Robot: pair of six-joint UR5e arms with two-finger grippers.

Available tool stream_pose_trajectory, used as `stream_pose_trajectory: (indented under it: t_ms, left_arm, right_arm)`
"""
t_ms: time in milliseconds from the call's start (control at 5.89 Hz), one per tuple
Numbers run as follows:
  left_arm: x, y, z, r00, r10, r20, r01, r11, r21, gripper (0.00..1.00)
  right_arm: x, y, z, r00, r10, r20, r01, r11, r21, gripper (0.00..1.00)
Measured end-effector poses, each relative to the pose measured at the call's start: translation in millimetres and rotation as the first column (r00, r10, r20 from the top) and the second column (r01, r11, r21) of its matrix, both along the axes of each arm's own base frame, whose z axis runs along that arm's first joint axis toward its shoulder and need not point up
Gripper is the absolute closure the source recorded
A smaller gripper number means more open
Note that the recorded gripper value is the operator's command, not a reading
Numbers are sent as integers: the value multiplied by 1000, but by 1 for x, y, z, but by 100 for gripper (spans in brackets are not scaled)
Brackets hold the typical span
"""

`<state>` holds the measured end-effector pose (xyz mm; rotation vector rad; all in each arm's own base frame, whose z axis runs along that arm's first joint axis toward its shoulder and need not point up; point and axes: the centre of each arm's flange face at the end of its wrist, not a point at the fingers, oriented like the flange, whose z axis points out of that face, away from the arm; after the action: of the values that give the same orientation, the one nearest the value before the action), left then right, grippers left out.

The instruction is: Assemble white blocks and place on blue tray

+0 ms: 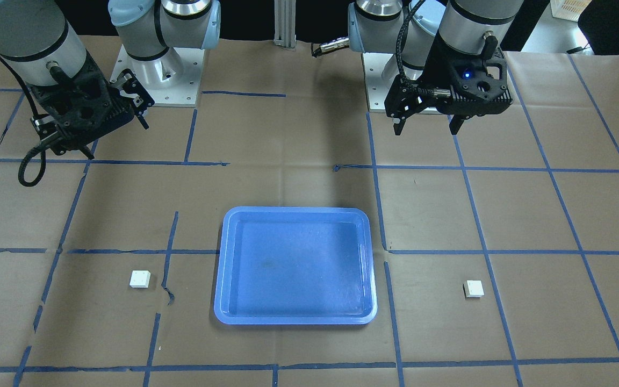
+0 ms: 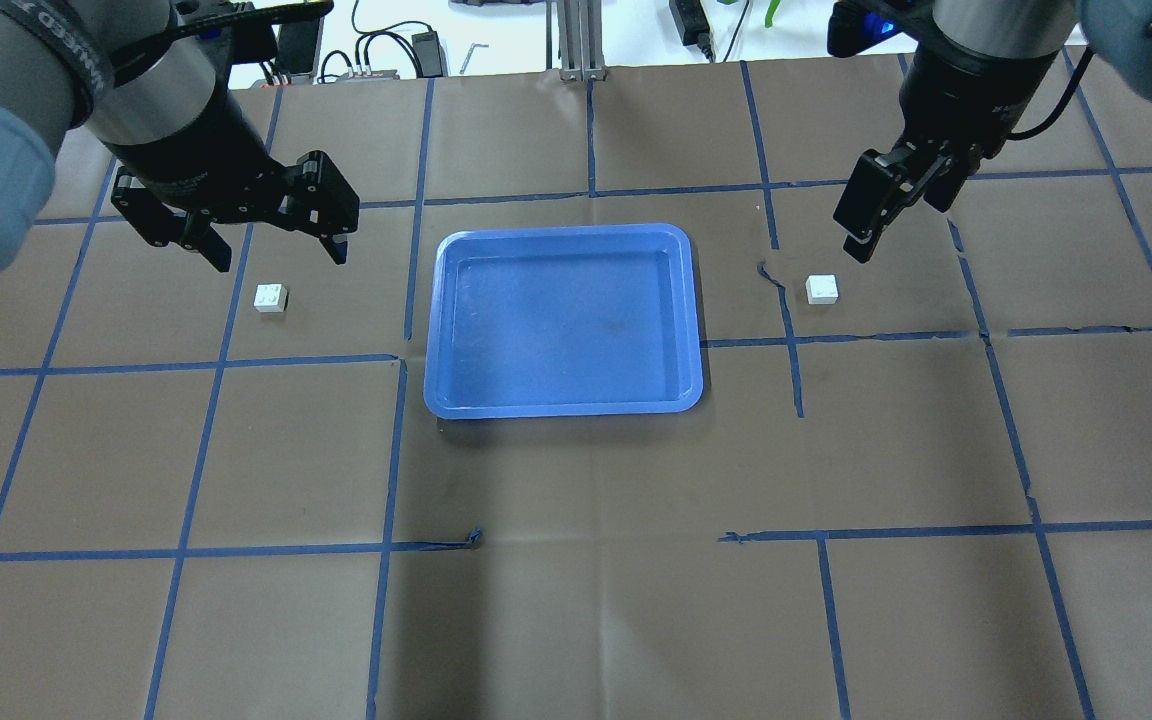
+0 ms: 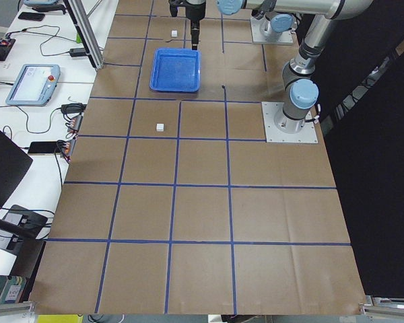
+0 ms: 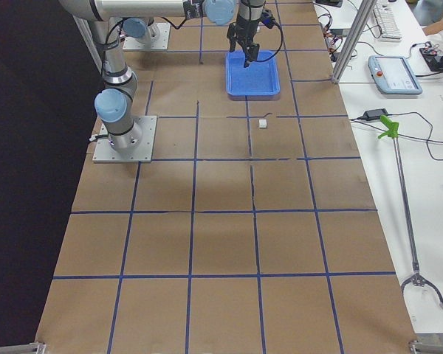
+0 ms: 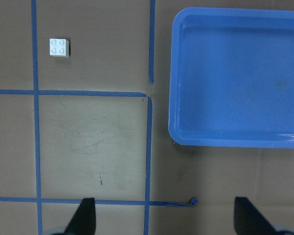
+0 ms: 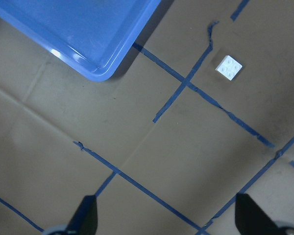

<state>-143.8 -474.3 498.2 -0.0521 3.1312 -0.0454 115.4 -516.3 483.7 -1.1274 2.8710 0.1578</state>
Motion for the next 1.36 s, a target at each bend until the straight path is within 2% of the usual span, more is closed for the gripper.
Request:
stream_pose_trajectory:
  t_ms: [170, 339, 509, 679, 848, 1018, 1188, 1357]
  left_arm:
    - [0, 0, -1, 1000, 0, 2, 0, 1000, 4, 1]
    - [1, 1, -2, 1000, 1, 4, -1, 1000, 14, 1]
    - [4, -1, -7, 1000, -15, 5, 14, 999, 33, 1]
    - [15, -8, -22, 999, -49, 3, 49, 997, 62, 1]
    - [37, -22, -46, 999, -52, -5, 53, 994, 98, 1]
    - [64, -45, -75, 1000, -18, -12, 19, 993, 118, 1]
    - [90, -76, -107, 1000, 12, -13, -10, 994, 112, 1]
    - [111, -105, -137, 999, 30, -12, -29, 996, 90, 1]
  right_arm:
    - [-16, -6, 1, 976, 218, 19, -218, 976, -23, 0]
    - [-42, -12, 1, 907, 420, 32, -418, 907, -48, 0]
    - [-72, -19, 0, 816, 578, 35, -574, 815, -78, 0]
    - [-96, -31, -5, 718, 696, 14, -690, 715, -112, 0]
    - [-108, -44, -14, 649, 760, -3, -754, 644, -129, 0]
    - [-111, -54, -29, 625, 780, 25, -769, 620, -156, 0]
    - [-114, -65, -53, 624, 776, 93, -750, 628, -209, 0]
    - [-123, -70, -83, 634, 753, 177, -705, 657, -267, 0]
